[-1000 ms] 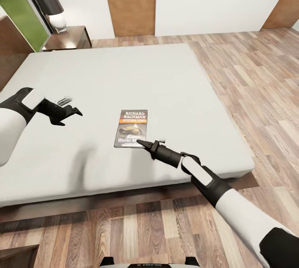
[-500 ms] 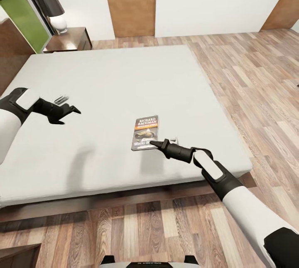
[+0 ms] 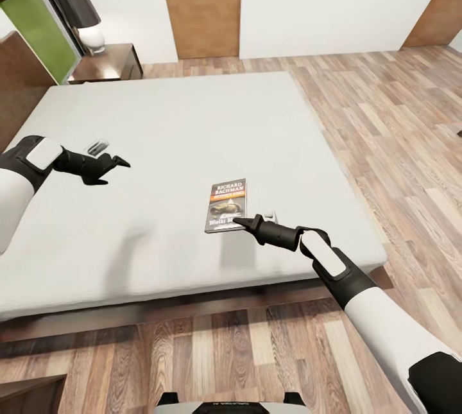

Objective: In the bedroom, move the book from the bed onto either nightstand, and place the two sandals side by side next to the bed.

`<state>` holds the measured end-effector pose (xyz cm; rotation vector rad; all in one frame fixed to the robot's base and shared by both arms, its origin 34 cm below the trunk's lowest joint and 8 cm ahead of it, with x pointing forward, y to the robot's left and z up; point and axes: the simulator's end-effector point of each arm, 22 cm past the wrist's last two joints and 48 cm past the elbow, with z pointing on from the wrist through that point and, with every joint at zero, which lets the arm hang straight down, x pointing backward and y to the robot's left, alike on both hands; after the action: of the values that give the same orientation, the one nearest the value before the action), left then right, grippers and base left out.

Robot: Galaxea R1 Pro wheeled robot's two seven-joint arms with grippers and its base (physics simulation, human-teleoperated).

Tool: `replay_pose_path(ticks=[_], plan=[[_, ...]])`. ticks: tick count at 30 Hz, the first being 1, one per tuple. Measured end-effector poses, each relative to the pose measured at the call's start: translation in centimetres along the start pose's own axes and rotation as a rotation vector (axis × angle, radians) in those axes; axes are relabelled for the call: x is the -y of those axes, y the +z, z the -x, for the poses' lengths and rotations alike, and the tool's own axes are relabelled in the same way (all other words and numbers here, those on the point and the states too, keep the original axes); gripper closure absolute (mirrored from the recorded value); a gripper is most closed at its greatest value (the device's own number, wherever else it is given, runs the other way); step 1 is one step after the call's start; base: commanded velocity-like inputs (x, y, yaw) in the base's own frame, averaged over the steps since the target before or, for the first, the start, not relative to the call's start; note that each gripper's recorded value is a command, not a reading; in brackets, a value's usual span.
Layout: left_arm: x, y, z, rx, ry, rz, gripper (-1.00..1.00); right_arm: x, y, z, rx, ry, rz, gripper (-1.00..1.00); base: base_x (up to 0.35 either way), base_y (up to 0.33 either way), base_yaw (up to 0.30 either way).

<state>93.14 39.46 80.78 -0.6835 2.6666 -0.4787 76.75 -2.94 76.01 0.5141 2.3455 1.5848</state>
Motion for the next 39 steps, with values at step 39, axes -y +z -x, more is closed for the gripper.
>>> replay_pose_path(ticks=[39], plan=[[-1.7,-0.3,-3.8,0.013,0.002,-0.009,-1.00,-5.4,-2.8,-0.5,0.000,-0.007,0.091,1.00,0.000,0.000,0.000]])
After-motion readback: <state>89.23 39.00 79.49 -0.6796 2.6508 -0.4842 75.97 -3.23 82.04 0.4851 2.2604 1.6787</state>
